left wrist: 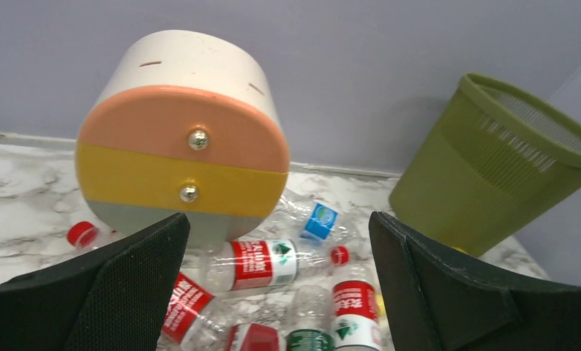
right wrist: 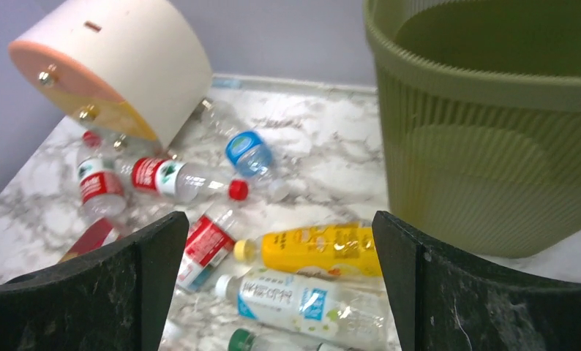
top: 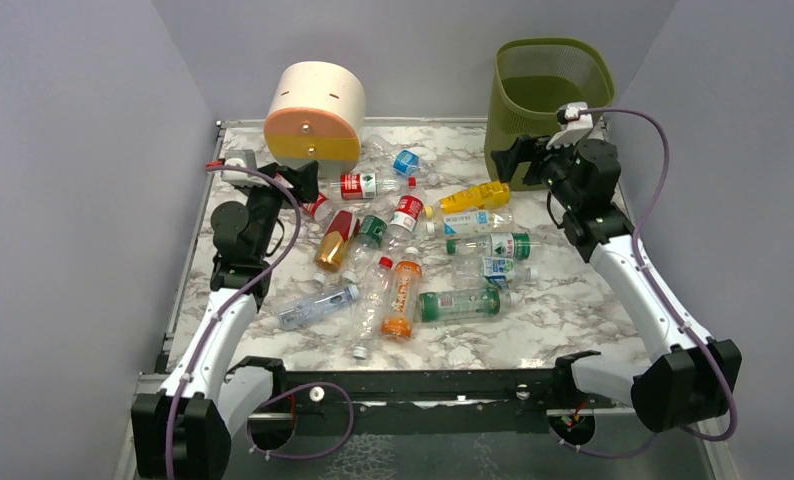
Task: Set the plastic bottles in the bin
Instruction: Pick up the plastic bottle at the center of the board.
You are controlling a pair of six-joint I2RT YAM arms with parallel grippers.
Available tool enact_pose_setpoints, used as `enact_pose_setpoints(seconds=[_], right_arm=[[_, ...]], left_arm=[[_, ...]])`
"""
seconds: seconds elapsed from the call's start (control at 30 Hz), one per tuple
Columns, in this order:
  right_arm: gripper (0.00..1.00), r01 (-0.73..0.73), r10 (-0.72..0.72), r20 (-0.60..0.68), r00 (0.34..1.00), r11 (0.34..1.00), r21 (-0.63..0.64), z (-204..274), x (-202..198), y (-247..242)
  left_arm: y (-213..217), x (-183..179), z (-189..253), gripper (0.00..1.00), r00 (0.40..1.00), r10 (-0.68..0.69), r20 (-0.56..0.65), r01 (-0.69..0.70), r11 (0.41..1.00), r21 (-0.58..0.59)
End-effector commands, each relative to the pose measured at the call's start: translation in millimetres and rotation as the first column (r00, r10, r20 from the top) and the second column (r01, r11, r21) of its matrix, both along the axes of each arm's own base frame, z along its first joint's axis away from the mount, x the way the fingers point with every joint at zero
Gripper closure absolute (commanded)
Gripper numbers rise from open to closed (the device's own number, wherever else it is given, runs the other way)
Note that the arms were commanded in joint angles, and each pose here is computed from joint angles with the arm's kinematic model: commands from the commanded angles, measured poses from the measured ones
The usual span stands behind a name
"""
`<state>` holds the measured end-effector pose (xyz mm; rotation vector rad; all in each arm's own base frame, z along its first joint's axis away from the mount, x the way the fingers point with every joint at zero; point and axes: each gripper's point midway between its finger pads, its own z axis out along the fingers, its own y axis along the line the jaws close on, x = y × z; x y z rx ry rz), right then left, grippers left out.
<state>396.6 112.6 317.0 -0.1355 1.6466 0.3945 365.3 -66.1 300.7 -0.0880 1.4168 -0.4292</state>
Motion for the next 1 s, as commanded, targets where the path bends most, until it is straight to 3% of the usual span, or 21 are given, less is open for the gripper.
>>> enact_pose_setpoints(seconds=[0.0, 0.07, 0.13, 0.2, 0.27, 0.37, 0.57, 0.73, 0.97], right_arm=[[0.00, -0.135, 0.154, -0.286, 0.946, 0.987, 0.087, -54.9, -22.9, 27.0], [0.00, -0.100, 0.144, -0.369, 0.918, 0.986, 0.135, -71.2, -26.9, 28.1], [0.00, -0.053, 0.121, -0.440, 0.890, 0.985, 0.163, -86.4, -32.4, 26.2], [0.00, -0.112, 0.184, -0.435, 0.881, 0.976, 0.187, -88.8, -38.8, 35.1], [0.00, -0.182, 0.261, -0.431, 0.864, 0.959, 0.216, -89.3, -45.7, 46.3], [0.00, -0.244, 0.346, -0.487, 0.802, 0.934, 0.261, -99.8, -58.0, 61.4], [0.00, -0.329, 0.367, -0.603, 0.708, 0.927, 0.178, -128.0, -101.6, 115.3], [0.09, -0.379, 0.402, -0.677, 0.617, 0.905, 0.193, -147.6, -138.1, 156.5], [0.11, -0.333, 0.331, -0.762, 0.556, 0.929, 0.161, -186.8, -147.1, 172.3]], left_arm=[[-28.1, -19.3, 17.1, 0.01, 0.980, -0.164, -0.115, 0.155, 0.984, -0.088], [-40.6, -26.8, 23.3, 0.01, 0.961, -0.243, -0.133, 0.236, 0.970, -0.064], [-31.6, -28.3, 13.3, 0.01, 0.956, -0.188, -0.224, 0.150, 0.973, -0.175], [-15.5, -30.8, -1.2, 0.01, 0.948, -0.102, -0.303, 0.029, 0.971, -0.238], [-25.9, -37.4, -0.6, 0.01, 0.943, -0.170, -0.285, 0.110, 0.970, -0.217], [-27.4, -38.1, -14.4, 0.01, 0.918, -0.177, -0.355, 0.109, 0.973, -0.204], [-40.8, -43.7, -34.0, 0.01, 0.860, -0.257, -0.440, 0.182, 0.961, -0.206], [-44.9, -47.0, -46.5, 0.01, 0.840, -0.282, -0.464, 0.202, 0.956, -0.214], [-44.2, -49.3, -55.5, 0.01, 0.832, -0.277, -0.480, 0.193, 0.957, -0.217]])
